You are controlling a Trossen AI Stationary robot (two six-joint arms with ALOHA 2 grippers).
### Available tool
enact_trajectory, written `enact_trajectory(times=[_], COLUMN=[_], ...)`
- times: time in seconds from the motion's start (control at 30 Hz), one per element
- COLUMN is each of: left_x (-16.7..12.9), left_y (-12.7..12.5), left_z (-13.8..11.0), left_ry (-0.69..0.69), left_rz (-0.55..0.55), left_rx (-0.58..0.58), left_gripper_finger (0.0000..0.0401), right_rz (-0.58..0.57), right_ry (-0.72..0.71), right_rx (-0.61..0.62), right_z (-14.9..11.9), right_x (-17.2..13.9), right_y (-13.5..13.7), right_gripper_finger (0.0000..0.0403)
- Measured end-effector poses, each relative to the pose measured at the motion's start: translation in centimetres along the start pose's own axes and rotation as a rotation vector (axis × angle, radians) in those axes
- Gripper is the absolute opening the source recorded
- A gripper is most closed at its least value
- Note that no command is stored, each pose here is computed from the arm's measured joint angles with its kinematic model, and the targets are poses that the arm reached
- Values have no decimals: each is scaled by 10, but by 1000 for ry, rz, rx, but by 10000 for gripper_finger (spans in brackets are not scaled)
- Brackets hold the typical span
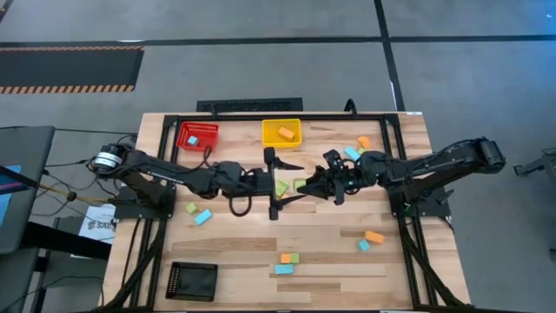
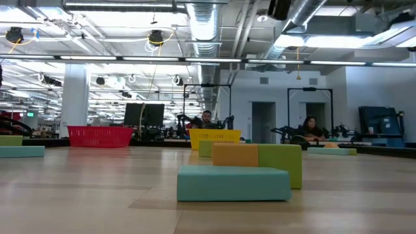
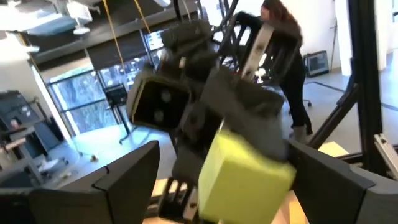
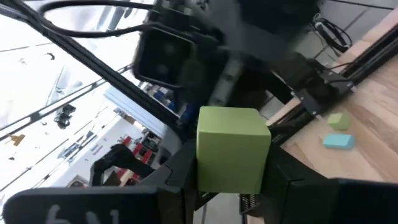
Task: Sort & place blocks by color
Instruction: Put the wooden green block into the black bin
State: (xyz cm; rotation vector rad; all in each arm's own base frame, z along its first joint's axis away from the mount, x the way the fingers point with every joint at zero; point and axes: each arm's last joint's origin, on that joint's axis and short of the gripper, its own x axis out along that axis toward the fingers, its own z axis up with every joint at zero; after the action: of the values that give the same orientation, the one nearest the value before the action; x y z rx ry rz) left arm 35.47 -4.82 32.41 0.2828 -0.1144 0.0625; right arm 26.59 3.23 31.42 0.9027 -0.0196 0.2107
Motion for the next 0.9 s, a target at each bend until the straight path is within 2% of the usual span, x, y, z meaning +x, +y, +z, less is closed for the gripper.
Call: enact_trajectory(times=[0.3, 0.4, 0.5, 0.77, 0.9], left_x=[-3, -4, -4, -4, -4], left_y=[0, -1, -1, 0, -1], left_z=[-1, -2, -2, -2, -2], left_ry=[56, 71, 64, 64, 63], left_rz=[-30, -31, -33, -45, -51], left_rx=[25, 39, 44, 108, 113], left_gripper_finger=[320, 305, 264, 117, 115], right_rz=[-8, -8, -10, -9, -11], right_ry=[-14, -18, -20, -20, -19], right_rx=[12, 18, 21, 40, 43], right_z=[2, 3, 4, 5, 5], right_x=[0, 0, 0, -1, -1], right_y=[-1, -2, -2, -3, -4], right_gripper_finger=[127, 127, 127, 129, 153])
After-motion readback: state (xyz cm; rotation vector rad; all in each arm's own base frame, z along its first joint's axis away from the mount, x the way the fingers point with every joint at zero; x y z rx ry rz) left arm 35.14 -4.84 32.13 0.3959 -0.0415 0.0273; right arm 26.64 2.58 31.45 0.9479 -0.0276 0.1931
